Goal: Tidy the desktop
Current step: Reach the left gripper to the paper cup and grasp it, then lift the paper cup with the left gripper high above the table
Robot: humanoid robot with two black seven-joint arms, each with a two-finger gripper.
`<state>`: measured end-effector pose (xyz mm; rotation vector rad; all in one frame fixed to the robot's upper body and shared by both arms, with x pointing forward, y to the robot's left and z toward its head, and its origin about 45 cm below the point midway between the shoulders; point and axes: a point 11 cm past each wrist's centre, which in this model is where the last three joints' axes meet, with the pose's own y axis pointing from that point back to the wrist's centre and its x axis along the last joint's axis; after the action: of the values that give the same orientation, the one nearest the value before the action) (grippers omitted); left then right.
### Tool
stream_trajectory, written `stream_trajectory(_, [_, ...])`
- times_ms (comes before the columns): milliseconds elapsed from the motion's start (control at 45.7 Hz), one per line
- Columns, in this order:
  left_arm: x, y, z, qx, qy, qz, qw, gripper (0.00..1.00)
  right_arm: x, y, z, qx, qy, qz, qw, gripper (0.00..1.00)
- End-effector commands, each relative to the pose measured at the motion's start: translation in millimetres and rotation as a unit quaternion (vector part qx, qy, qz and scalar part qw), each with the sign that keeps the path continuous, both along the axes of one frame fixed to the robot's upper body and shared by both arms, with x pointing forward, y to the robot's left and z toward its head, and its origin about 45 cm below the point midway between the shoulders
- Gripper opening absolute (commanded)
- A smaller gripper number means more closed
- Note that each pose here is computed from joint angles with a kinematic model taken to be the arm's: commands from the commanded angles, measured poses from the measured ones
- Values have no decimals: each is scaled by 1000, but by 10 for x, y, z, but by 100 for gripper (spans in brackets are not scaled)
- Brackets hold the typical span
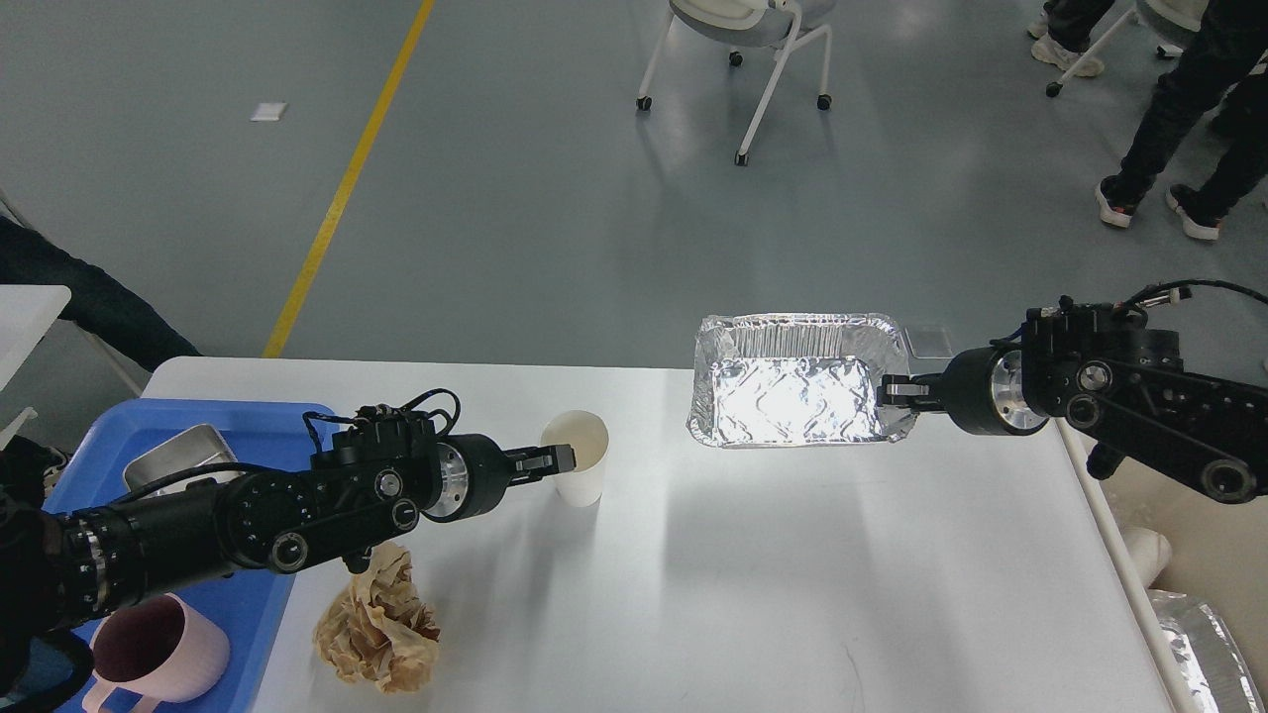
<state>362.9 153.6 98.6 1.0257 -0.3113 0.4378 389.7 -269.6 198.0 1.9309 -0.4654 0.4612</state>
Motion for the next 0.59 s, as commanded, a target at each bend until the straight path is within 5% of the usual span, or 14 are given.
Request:
stream_trajectory(0, [2, 42, -35, 5, 3, 4, 1000, 30, 0, 6, -3, 1, 0, 0, 1000, 0])
stream_trajectory(175, [22, 56, -63, 8, 2, 7, 1000, 23, 0, 8, -2, 1, 0, 1, 1000, 0])
stream_trajectory(328, [30, 32, -47, 7, 1, 3, 1000, 2, 1, 25, -8, 2, 1, 2, 1000, 0])
stream_trajectory(569, [85, 54, 53, 8, -8, 0, 1000, 0, -10, 25, -19, 10, 7, -4, 1000, 0])
